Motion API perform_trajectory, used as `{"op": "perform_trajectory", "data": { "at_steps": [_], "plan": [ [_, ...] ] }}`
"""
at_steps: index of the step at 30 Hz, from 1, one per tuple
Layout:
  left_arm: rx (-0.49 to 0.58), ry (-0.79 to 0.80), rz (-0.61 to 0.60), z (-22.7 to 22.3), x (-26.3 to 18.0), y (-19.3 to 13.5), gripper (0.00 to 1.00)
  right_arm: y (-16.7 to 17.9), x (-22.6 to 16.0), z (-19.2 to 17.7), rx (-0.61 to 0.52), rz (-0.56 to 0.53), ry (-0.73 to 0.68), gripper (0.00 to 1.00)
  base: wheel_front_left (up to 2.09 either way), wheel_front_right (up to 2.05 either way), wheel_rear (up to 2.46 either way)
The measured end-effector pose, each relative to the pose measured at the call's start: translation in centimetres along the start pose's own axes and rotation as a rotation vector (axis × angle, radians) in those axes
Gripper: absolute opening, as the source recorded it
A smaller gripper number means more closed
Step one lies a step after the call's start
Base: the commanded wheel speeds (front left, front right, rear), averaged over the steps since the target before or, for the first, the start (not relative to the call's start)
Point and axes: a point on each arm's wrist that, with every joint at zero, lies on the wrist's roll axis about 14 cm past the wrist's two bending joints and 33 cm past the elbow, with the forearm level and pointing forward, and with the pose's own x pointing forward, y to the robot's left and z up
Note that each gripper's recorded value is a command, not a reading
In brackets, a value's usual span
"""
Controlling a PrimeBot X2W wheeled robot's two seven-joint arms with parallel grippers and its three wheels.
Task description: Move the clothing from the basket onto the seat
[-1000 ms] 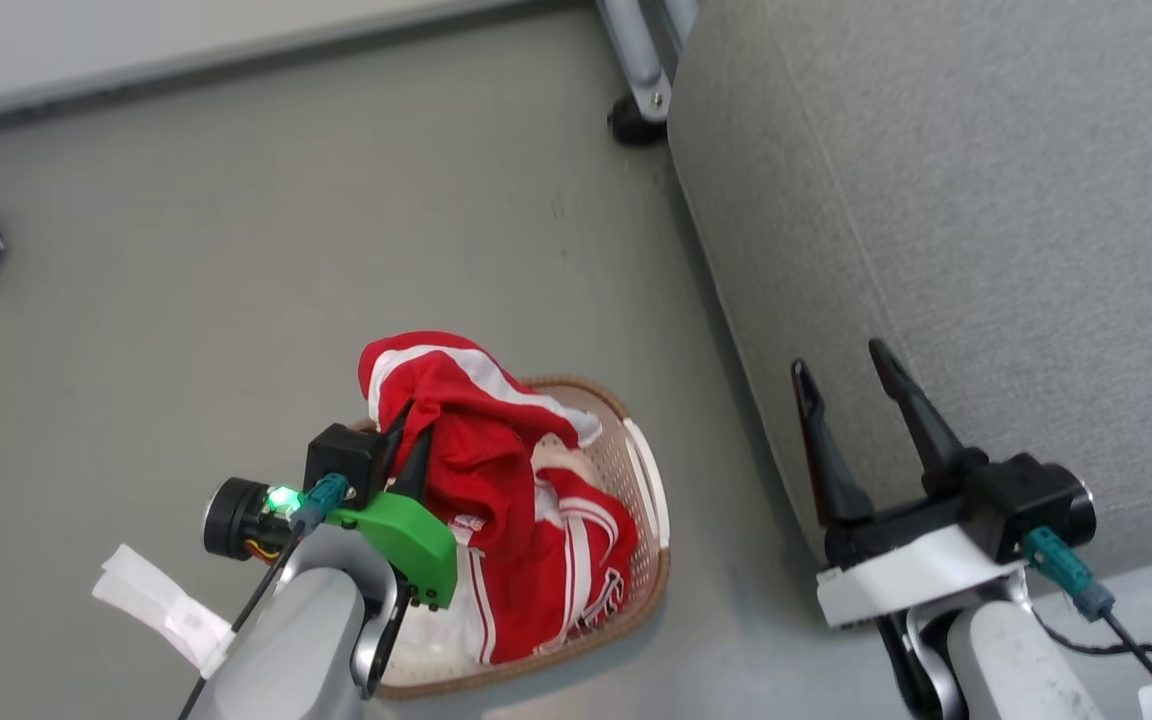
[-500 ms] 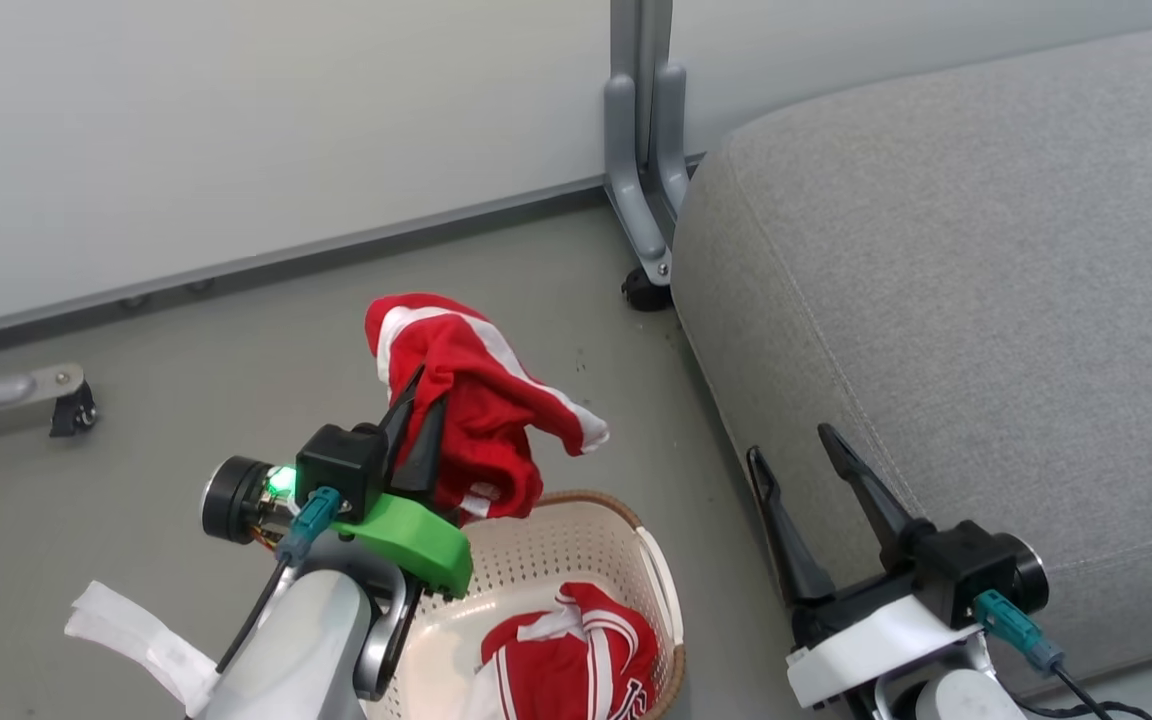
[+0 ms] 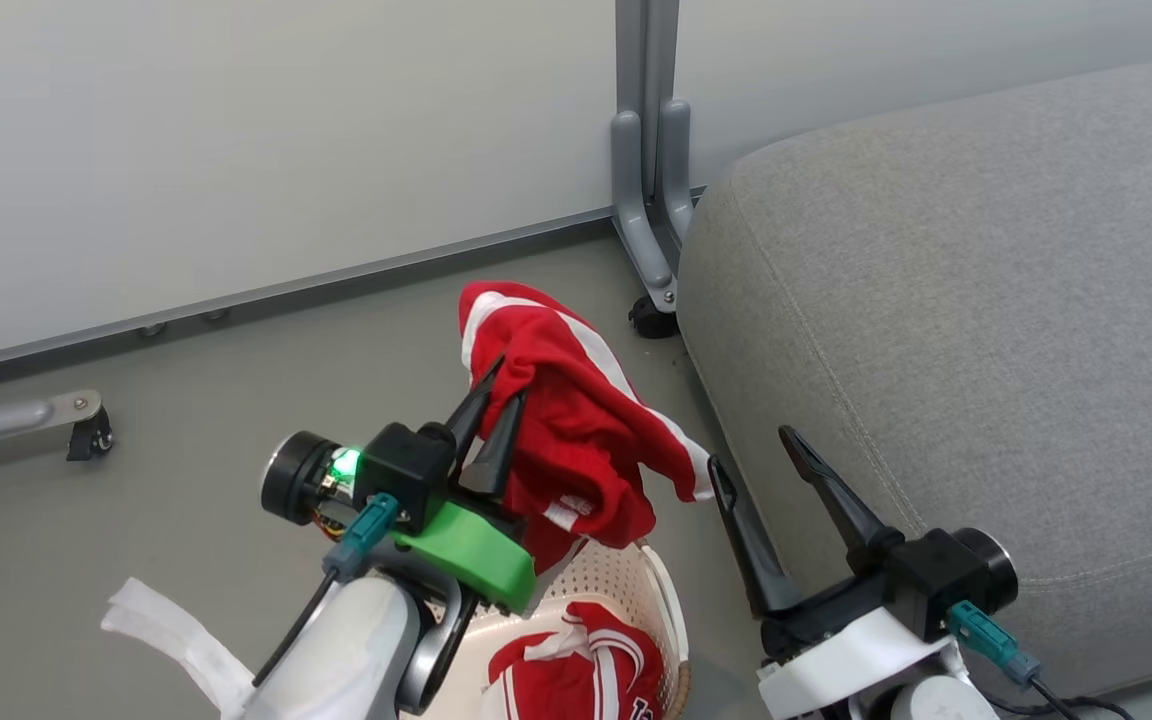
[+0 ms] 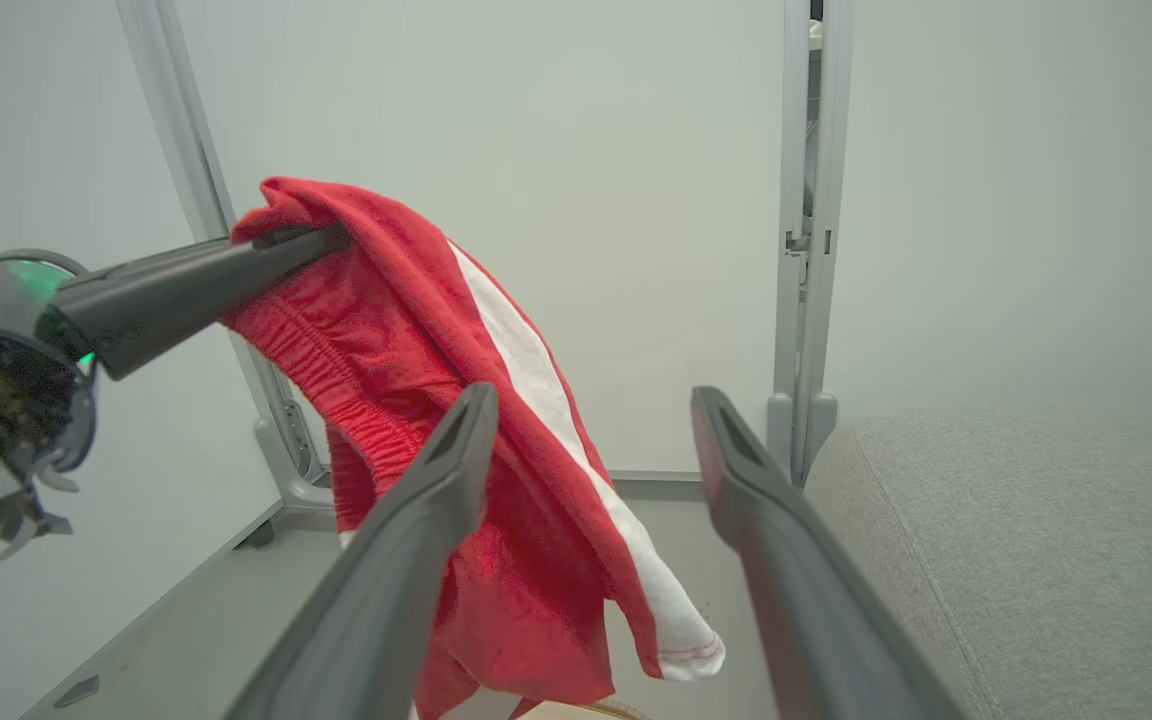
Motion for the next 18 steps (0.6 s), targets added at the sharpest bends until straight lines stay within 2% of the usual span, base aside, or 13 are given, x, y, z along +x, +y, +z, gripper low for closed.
{"op": "perform_trajectory", "data": {
  "at_steps": [6,18],
  "plan": [
    [-0.03,0.013,-0.07,-0.1,-0.2,-2.4,0.0,1.1,0.7,0.8,-0.021,0.057,-0.024,1.0,0.0,0.0,0.0],
    [-0.072,0.054,-0.235,0.7,-1.2,-7.4,0.0,2.6,0.7,-2.3,-0.012,0.139,0.079,1.0,0.0,0.0,0.0]
  ]
}}
